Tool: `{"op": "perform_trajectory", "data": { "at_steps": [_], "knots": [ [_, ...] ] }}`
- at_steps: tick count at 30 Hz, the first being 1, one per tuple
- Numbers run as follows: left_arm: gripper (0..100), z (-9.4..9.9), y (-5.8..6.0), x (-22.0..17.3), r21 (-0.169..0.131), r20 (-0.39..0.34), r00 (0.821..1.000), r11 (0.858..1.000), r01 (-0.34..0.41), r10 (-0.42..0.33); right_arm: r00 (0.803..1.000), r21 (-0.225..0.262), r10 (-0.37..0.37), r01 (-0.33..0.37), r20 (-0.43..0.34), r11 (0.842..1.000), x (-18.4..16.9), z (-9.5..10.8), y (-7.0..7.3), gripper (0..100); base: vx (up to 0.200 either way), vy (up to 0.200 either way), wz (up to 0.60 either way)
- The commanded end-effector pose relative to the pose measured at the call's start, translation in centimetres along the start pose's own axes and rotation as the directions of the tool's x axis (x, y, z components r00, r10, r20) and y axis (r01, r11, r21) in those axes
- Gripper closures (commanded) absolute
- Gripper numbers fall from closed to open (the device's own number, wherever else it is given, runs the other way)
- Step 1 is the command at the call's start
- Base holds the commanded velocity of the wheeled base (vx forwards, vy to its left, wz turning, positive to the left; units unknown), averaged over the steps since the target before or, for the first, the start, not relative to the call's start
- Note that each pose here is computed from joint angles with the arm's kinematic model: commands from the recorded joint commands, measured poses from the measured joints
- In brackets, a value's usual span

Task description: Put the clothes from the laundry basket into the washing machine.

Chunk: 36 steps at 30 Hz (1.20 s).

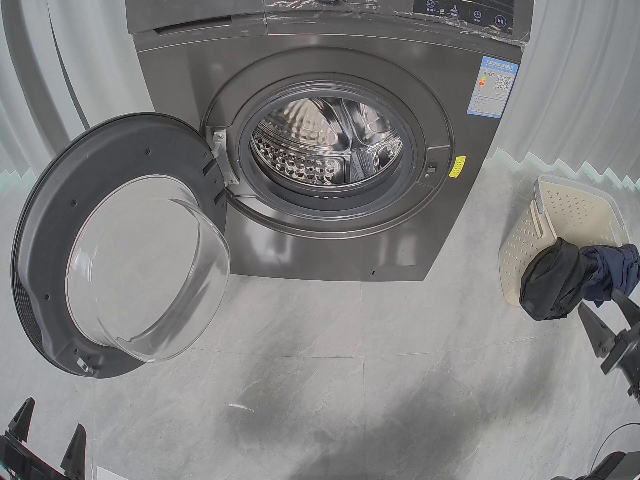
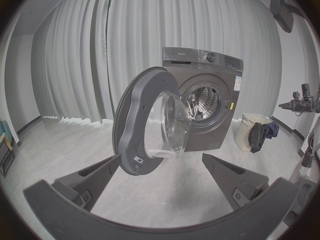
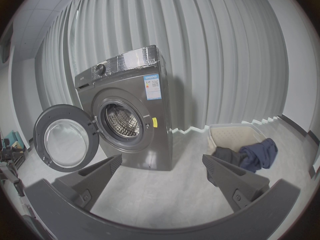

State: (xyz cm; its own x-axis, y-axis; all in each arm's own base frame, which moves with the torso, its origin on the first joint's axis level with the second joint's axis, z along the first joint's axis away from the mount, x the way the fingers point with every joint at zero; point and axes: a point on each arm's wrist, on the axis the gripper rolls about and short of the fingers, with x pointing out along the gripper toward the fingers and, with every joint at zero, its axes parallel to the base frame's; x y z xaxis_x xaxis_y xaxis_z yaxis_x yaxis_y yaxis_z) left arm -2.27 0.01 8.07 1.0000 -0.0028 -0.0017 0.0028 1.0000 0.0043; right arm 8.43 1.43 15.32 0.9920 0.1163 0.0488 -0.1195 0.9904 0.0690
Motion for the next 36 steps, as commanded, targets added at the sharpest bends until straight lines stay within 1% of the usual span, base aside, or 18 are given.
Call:
{"op": "perform_trajectory", "data": {
  "at_steps": [1, 3, 4, 5, 10, 11, 12, 14, 17, 19, 20, 24, 29, 33, 36],
  "knots": [
    [0, -0.5, 0.0, 0.0, 0.000, -0.003, 1.000, 1.000, -0.001, 0.001, 0.995, -0.014, -0.053, 0.054, 0.081, 0.998, -6.4, -1.4, -0.7, 0, 0.000, 0.000, 0.00],
    [0, -0.5, 0.0, 0.0, 0.000, -0.003, 1.000, 1.000, 0.000, 0.000, 0.996, -0.014, -0.056, 0.058, 0.075, 0.998, -6.9, -1.8, -0.7, 0, 0.000, 0.000, 0.00],
    [0, -0.5, 0.0, 0.0, 0.000, 0.000, 1.000, 1.000, -0.001, 0.001, 0.996, -0.017, -0.064, 0.065, 0.060, 0.998, -7.7, -2.5, -0.8, 0, 0.000, 0.000, 0.00],
    [0, -0.5, 0.0, 0.0, 0.000, -0.001, 1.000, 1.000, -0.001, 0.001, 0.996, -0.017, -0.064, 0.065, 0.058, 0.998, -7.8, -2.5, -0.8, 0, 0.000, 0.000, 0.00],
    [0, -0.5, 0.0, 0.0, 0.002, -0.001, 1.000, 1.000, -0.001, 0.001, 0.996, -0.023, -0.082, 0.081, -0.025, 0.996, -9.7, -5.1, -0.9, 0, 0.000, 0.000, 0.00],
    [0, -0.5, 0.0, 0.0, 0.002, -0.001, 1.000, 1.000, -0.001, 0.001, 0.994, -0.028, -0.092, 0.090, -0.061, 0.996, -10.3, -6.2, -1.0, 0, 0.000, 0.000, 0.00],
    [0, -0.5, 0.0, 0.0, 0.002, -0.001, 1.000, 1.000, -0.001, 0.001, 0.993, -0.030, -0.095, 0.093, -0.064, 0.995, -10.4, -6.3, -1.0, 0, 0.000, 0.000, 0.00],
    [0, -0.5, 0.0, 0.0, 0.002, -0.001, 1.000, 1.000, -0.001, 0.001, 0.992, -0.032, -0.123, 0.121, -0.040, 0.992, -10.6, -6.4, -0.9, 0, 0.000, 0.000, 0.00],
    [0, -0.5, 0.0, 0.0, 0.002, -0.001, 1.000, 1.000, -0.001, 0.001, 0.991, -0.036, -0.131, 0.130, -0.027, 0.991, -10.7, -6.4, -0.9, 0, 0.000, 0.000, 0.00],
    [0, -0.5, 0.0, 0.0, 0.002, 0.000, 1.000, 1.000, -0.001, 0.001, 0.991, -0.037, -0.128, 0.127, -0.026, 0.991, -10.7, -6.4, -0.8, 0, 0.000, 0.000, 0.00],
    [0, -0.5, 0.0, 0.0, 0.002, -0.003, 1.000, 1.000, 0.000, 0.000, 0.991, -0.067, -0.120, 0.117, -0.053, 0.991, -11.0, -7.1, -0.7, 0, 0.000, 0.000, 0.00],
    [0, -0.5, 0.0, 0.0, 0.002, -0.001, 1.000, 1.000, -0.001, 0.001, 0.993, -0.074, -0.108, 0.104, -0.044, 0.992, -11.1, -7.2, -0.7, 0, 0.000, 0.000, 0.00],
    [0, -0.5, 0.0, 0.0, 0.005, -0.001, 1.000, 1.000, -0.003, 0.003, 0.993, -0.079, -0.111, 0.107, -0.044, 0.991, -11.1, -7.2, -0.7, 0, 0.000, -0.200, 0.00],
    [0, -0.5, 0.0, 0.0, 0.005, -0.001, 1.000, 1.000, -0.003, 0.003, 0.993, -0.068, -0.111, 0.107, -0.043, 0.992, -11.1, -7.2, -0.7, 0, 0.000, -0.200, 0.00],
    [0, -0.5, 0.0, 0.0, 0.005, -0.003, 1.000, 1.000, -0.003, 0.003, 0.993, -0.071, -0.111, 0.107, -0.043, 0.992, -11.1, -7.2, -0.7, 0, 0.000, -0.200, 0.00]
  ]
}}
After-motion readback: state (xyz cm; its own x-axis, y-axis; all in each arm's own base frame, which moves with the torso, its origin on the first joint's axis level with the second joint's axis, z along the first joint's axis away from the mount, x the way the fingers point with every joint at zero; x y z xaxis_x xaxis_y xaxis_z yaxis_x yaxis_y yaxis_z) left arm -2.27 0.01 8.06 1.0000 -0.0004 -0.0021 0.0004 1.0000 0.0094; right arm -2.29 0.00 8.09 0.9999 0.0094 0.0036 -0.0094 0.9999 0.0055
